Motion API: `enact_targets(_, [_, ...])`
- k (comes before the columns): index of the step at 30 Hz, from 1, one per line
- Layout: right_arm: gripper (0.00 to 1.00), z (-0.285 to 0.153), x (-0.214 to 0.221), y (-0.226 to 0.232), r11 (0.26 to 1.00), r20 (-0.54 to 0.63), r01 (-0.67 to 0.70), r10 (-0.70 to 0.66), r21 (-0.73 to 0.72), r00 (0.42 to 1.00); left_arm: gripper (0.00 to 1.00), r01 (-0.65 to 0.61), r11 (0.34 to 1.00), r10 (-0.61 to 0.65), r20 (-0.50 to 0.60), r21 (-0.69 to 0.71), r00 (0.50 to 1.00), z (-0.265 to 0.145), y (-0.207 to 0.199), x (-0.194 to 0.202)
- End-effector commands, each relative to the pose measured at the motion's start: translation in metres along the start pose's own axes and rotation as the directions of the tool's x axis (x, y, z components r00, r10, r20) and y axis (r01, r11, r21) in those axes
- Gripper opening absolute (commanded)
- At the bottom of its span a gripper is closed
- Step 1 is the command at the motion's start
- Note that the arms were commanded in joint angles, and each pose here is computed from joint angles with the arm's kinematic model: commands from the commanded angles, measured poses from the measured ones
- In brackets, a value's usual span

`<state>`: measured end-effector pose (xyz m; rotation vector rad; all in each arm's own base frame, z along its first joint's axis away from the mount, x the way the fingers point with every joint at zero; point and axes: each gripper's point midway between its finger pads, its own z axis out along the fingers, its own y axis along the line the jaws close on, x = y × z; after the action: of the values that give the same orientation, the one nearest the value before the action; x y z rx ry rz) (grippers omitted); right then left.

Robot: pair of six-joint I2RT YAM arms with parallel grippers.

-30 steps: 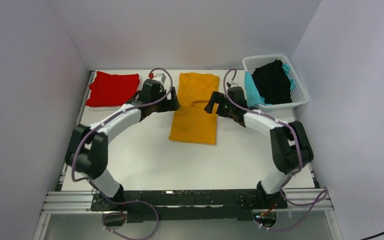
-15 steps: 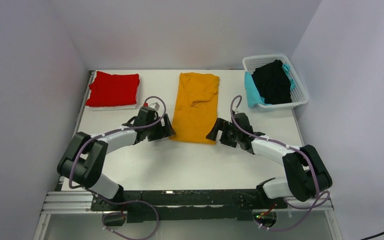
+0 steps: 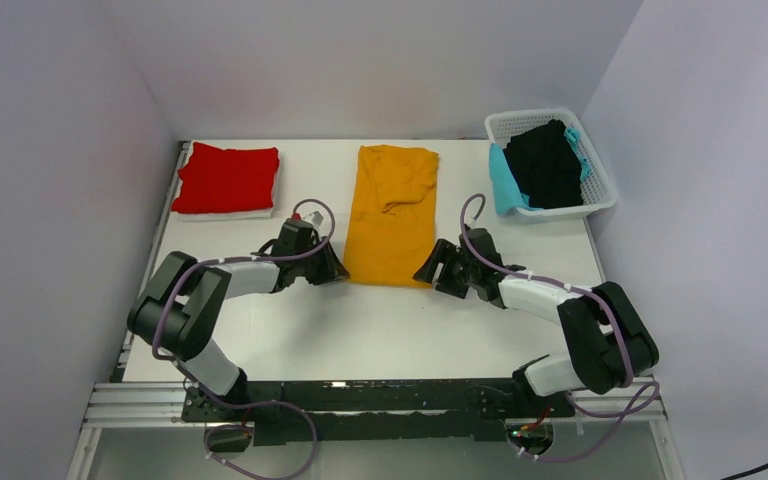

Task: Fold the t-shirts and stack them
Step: Grab one side of the 2/3 rectangular tshirt with both arms

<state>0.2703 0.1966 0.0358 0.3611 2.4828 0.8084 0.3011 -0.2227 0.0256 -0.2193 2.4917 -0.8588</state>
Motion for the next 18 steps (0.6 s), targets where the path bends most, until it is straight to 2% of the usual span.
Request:
enact_targets(1, [0.68, 0.009, -0.001, -0.003, 1.000, 0.011, -0.012, 0.012, 0.011, 1.000, 0.20, 0.019, 0.998, -0.022, -0.059, -0.055, 0.998, 0.005, 0.016, 0.020])
enact_targets(4, [0.60, 0.015, 0.002, -0.007, 1.000, -0.006, -0.012, 0.012, 0.022, 1.000, 0.00, 0.022, 0.996, -0.024, -0.029, -0.090, 0.999, 0.006, 0.020, 0.013])
enact_targets(8, [0.42, 0.020, 0.009, -0.011, 0.999, -0.041, -0.014, 0.015, 0.029, 0.999, 0.00, 0.012, 0.995, -0.015, -0.028, -0.102, 0.999, 0.011, 0.020, 0.007])
enact_targets(9, [0.32, 0.021, 0.011, -0.013, 0.999, -0.051, -0.012, 0.014, 0.036, 0.999, 0.00, 0.016, 0.995, -0.019, -0.029, -0.099, 0.999, 0.011, 0.019, 0.007])
enact_targets(11, [0.00, 0.020, 0.017, -0.013, 0.999, -0.077, 0.000, 0.003, 0.035, 0.997, 0.00, 0.025, 0.995, -0.028, -0.029, -0.092, 0.999, 0.007, 0.018, 0.011])
enact_targets(15, [0.00, 0.000, 0.044, -0.004, 0.998, -0.190, 0.064, -0.063, 0.002, 0.980, 0.00, 0.004, 0.993, -0.002, 0.017, -0.119, 1.000, -0.018, 0.022, 0.022])
enact_targets(18, [0.00, -0.024, 0.072, 0.004, 0.995, -0.298, 0.093, -0.100, -0.039, 0.949, 0.00, -0.039, 0.989, 0.037, -0.015, -0.143, 0.999, -0.044, 0.026, 0.048])
